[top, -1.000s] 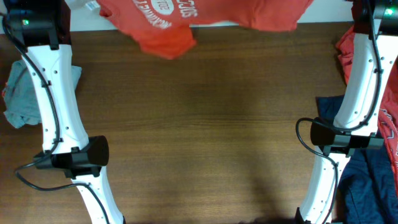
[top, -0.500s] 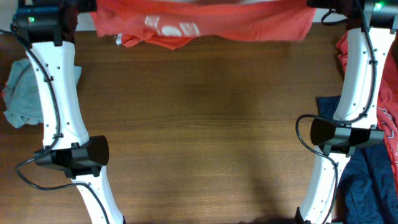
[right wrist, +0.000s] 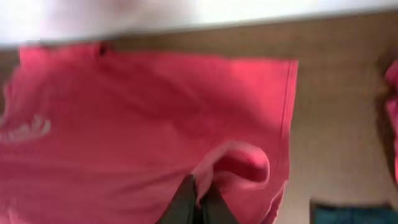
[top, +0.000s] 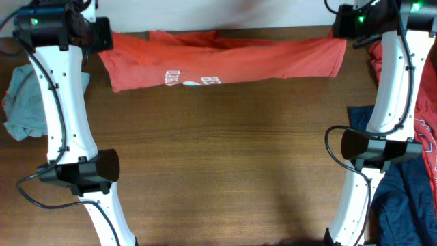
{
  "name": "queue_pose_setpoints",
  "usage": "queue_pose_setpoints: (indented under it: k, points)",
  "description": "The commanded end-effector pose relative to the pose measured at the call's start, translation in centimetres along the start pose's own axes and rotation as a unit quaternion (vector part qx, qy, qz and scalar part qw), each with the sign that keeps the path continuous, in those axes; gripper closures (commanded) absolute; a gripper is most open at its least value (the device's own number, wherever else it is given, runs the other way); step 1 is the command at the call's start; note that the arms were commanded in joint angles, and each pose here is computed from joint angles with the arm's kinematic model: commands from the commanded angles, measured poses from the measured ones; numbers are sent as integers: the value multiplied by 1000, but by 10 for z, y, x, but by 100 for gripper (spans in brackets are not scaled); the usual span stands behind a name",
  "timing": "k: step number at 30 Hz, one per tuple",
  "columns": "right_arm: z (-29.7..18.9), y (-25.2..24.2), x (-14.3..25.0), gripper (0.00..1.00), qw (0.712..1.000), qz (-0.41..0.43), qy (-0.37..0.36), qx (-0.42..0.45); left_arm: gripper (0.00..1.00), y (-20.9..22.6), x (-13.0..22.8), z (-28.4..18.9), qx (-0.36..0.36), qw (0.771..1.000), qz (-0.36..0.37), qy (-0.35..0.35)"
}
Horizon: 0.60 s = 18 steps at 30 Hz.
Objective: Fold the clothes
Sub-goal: 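Swing the hanging shirt forward and lay it flat across the table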
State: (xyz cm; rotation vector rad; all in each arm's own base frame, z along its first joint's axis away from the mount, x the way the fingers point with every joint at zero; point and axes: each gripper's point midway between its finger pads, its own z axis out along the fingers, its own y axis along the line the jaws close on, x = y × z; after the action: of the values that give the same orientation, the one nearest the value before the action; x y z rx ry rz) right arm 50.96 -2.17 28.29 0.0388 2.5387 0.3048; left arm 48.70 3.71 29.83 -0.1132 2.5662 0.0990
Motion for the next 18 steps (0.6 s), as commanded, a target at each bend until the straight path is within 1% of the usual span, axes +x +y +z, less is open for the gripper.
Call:
queue_pose_setpoints:
  k: [1,4,9,12,15,18]
  points:
    - [-12,-2,12,96,1000,-17,19,6,100,5,19,-10,-3,999,1,32]
    - [-12,-2,22,96,999,-11,38,5,100,5,31,-11,-3,998,0,58]
    - [-21,2,20,96,999,-12,29,4,100,-12,31,-11,34,998,1,59]
    - [-50,10,14,96,1000,-11,-1,7,100,-24,32,-16,41,997,13,56]
    - [-63,19,14,96,1000,-16,-12,4,100,-22,38,-27,38,998,12,59]
    - [-65,28,21,96,1000,-20,0,-1,100,-16,51,-36,22,997,6,72]
